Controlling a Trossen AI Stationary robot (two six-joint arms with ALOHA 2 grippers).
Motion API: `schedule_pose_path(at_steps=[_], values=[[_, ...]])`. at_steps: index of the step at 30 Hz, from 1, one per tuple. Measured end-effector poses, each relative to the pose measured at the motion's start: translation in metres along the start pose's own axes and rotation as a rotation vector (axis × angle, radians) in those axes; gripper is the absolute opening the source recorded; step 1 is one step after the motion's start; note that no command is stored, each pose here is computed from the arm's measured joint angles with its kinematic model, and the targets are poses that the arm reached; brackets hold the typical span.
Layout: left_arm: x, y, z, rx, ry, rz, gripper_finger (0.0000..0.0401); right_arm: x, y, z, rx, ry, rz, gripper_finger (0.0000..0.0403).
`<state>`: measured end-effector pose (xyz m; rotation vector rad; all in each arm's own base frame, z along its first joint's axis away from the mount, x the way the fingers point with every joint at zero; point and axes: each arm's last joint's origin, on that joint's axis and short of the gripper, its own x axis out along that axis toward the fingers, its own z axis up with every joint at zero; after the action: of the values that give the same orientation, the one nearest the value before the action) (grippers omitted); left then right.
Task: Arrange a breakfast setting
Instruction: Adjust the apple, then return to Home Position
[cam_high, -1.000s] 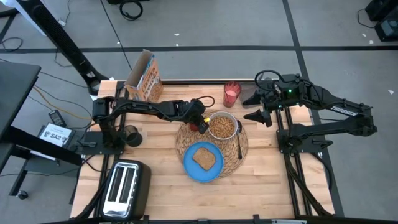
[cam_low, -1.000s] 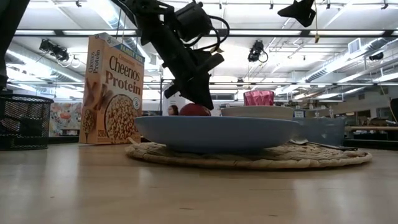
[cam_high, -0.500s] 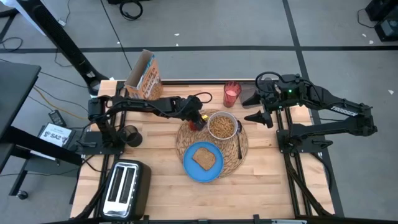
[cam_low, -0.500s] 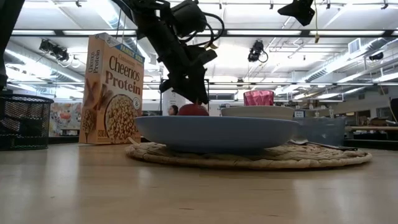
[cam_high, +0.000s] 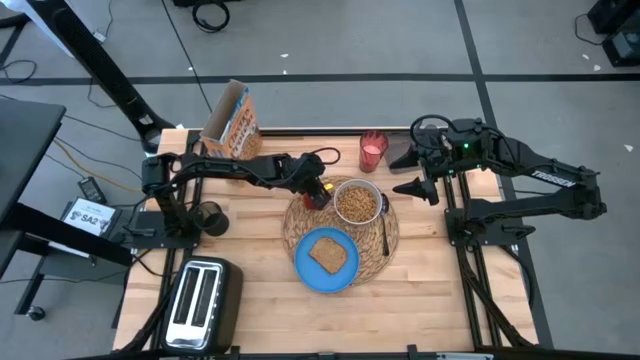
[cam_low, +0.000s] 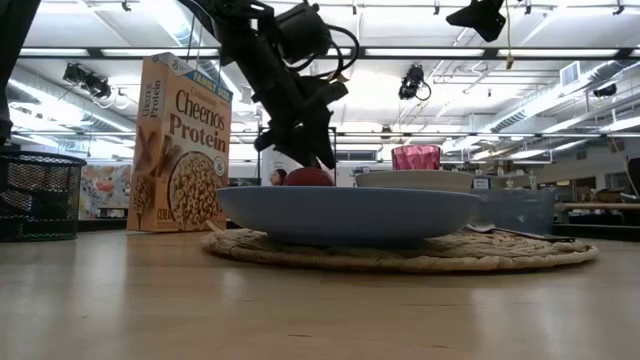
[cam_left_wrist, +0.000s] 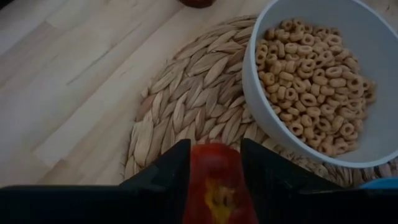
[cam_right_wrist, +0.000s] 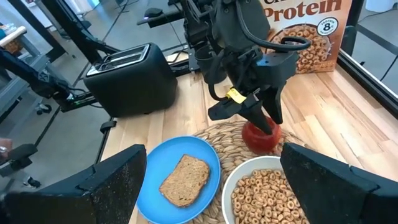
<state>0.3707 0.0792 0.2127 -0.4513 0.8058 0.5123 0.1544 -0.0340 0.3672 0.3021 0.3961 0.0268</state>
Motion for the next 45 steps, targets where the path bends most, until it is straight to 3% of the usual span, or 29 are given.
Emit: schedule_pose_path(at_steps=[9,14,17,19,22,27,28,33,38,45], values=[[-0.004,0.0,0.0,-0.048,0.017,-0.019,0.0149,-0.003,0.0,0.003,-0.021,-0.039,-0.026,0.0373],[-0.031,-0.003,0.004,-0.076,0.004,-0.054,0.0149,-0.014,0.003,0.012,-0.067,-0.174,-0.08,0.0365],[-0.051,-0.005,0.007,-0.068,-0.026,-0.083,0.0149,-0.019,0.004,0.016,-0.112,-0.235,-0.114,0.0339],[-0.066,-0.009,0.01,-0.038,-0.053,-0.129,0.0149,-0.021,0.005,0.018,-0.121,-0.272,-0.156,0.0306],[-0.092,-0.016,0.011,0.005,-0.098,-0.206,0.0147,-0.02,0.009,0.018,-0.136,-0.371,-0.155,0.0226],[-0.138,-0.033,0.009,0.07,-0.235,-0.292,0.0109,-0.013,0.019,0.011,-0.102,-0.443,-0.007,0.0037],[-0.146,-0.036,0.008,0.09,-0.255,-0.307,0.0095,-0.012,0.022,0.009,-0.103,-0.429,0.015,0.002],[-0.186,-0.035,0.007,0.177,-0.365,-0.37,0.0011,-0.012,0.028,0.006,-0.16,-0.413,-0.005,0.0027],[-0.228,-0.014,0.003,0.264,-0.484,-0.404,0.001,-0.014,0.027,-0.001,-0.231,-0.343,0.002,0.0028],[-0.237,0.04,-0.056,0.161,-0.627,-0.433,0.0005,0.003,0.019,-0.015,-0.201,-0.258,-0.075,0.0029]])
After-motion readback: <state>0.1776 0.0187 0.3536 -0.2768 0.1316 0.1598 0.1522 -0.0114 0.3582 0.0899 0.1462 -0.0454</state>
